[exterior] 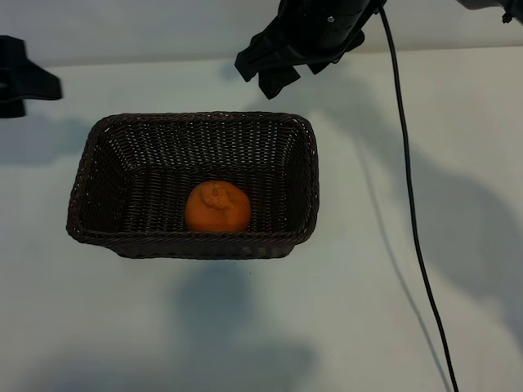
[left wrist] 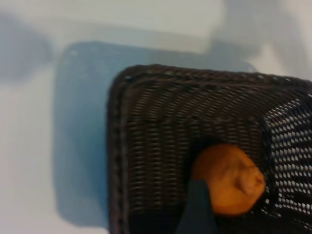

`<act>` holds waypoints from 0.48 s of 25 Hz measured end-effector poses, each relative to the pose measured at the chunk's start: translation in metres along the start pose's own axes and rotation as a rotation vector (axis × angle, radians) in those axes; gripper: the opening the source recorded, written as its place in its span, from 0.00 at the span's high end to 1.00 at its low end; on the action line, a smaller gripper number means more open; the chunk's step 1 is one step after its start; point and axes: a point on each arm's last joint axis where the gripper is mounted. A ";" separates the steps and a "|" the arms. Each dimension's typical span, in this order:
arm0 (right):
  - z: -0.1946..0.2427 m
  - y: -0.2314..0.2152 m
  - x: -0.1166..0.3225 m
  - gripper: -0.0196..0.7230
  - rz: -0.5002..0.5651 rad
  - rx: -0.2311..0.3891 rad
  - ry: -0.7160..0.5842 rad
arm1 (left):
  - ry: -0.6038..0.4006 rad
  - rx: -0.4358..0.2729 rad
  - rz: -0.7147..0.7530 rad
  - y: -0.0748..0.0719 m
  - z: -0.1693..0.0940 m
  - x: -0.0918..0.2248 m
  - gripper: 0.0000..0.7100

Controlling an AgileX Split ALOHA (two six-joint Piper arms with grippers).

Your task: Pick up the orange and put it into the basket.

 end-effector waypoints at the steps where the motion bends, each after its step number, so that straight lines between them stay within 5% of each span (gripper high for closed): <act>1: 0.000 0.000 0.000 0.17 -0.003 -0.001 0.000 | 0.011 0.010 0.007 -0.003 0.004 0.000 0.17; 12: 0.003 0.000 0.000 0.17 -0.008 -0.005 0.007 | 0.052 0.041 0.034 -0.014 0.021 0.003 0.17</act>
Point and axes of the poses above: a point on each arm's last joint axis where the gripper is mounted, z pointing out along that axis toward the gripper, y along the wrist's bending axis when the last joint is at zero, x = y × z, and after that the axes turned 4 degrees about z, right-handed
